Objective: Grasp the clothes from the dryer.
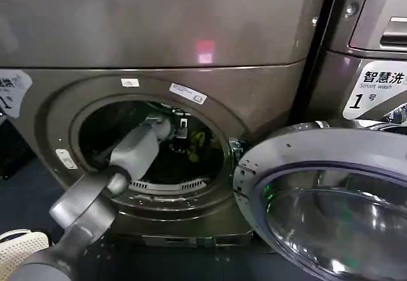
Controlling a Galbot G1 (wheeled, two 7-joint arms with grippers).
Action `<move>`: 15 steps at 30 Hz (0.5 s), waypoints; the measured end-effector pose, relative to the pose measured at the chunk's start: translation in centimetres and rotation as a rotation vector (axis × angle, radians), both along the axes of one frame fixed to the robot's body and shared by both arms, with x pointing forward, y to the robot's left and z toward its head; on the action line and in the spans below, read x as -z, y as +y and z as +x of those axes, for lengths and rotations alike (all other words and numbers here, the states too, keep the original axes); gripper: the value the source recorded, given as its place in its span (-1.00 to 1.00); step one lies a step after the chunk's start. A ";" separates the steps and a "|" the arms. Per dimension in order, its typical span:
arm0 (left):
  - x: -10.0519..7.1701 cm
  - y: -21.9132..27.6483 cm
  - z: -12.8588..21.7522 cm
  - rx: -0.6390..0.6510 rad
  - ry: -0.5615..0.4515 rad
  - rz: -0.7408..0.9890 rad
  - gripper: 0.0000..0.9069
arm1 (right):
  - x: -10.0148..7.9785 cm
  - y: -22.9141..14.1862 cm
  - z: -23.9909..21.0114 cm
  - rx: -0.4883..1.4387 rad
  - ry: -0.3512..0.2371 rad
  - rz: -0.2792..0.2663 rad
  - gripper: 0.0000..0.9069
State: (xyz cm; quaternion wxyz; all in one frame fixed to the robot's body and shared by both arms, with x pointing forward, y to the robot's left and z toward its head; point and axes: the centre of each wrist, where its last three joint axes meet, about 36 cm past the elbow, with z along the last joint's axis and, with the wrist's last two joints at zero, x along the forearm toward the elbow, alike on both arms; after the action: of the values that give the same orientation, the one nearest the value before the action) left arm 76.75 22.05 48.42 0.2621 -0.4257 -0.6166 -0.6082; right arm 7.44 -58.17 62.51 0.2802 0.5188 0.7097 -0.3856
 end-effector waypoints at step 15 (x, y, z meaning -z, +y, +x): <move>0.0 0.4 -0.6 -0.148 -0.073 -0.250 -1.00 | -0.1 0.1 0.1 -0.003 -0.008 0.001 1.00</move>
State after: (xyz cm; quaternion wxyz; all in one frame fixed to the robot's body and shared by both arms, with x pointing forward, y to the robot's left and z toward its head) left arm 76.10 22.41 48.41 0.2287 -0.3860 -0.7264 -0.5206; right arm 7.58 -58.03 62.65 0.2835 0.5194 0.7095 -0.3827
